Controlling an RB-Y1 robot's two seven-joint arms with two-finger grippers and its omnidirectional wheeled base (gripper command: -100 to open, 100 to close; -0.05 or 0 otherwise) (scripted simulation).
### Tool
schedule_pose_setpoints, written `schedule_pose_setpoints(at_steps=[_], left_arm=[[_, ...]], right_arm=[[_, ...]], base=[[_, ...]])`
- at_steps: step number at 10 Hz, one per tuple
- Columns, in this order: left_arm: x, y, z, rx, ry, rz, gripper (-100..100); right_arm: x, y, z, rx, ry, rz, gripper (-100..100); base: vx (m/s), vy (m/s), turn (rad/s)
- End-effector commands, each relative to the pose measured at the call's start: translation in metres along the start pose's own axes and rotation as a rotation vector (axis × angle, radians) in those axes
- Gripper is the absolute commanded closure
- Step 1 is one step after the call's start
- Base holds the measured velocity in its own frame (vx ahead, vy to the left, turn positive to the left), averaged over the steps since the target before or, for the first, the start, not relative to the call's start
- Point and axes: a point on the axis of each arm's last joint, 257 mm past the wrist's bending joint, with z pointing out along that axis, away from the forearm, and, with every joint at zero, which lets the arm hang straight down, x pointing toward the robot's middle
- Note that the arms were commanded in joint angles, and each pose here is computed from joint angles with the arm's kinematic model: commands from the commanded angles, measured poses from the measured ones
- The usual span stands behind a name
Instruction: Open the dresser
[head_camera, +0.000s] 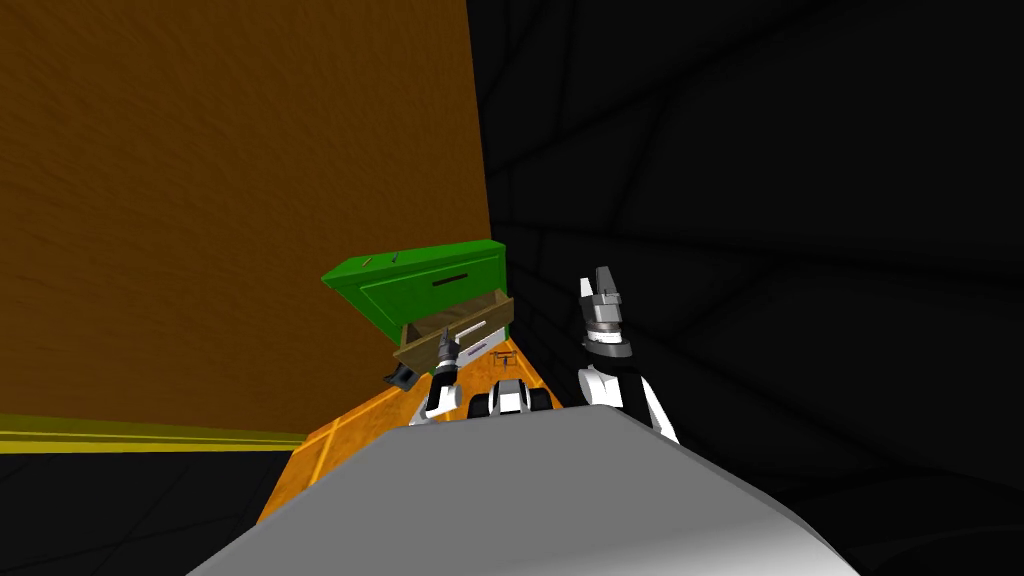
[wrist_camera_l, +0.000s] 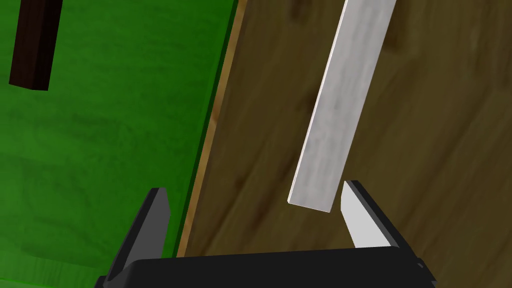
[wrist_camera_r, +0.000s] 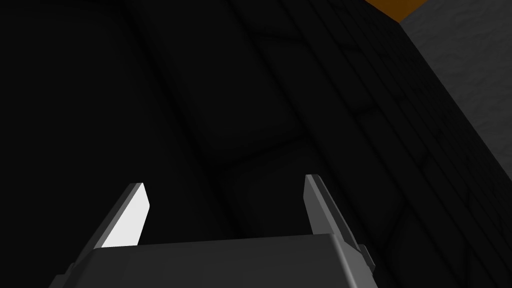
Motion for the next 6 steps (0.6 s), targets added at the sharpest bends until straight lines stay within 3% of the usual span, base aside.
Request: schedule_pose_setpoints(at_steps=[1, 5, 6], left_arm=[[0.007, -0.010, 0.021, -0.003, 0.009, -0.003, -100], [0.020, -0.029, 0.051, -0.007, 0.023, -0.007, -100], [0.020, -0.029, 0.051, -0.007, 0.023, -0.007, -100]], right_arm=[[0.000, 0.000, 0.000, 0.000, 0.000, 0.000, 0], [0.000, 0.000, 0.000, 0.000, 0.000, 0.000, 0], [0.000, 0.000, 0.000, 0.000, 0.000, 0.000, 0]], base=[[-0.060, 0.001, 0.040], [-0.066, -0.014, 0.034], [-0.037, -0.010, 0.012]])
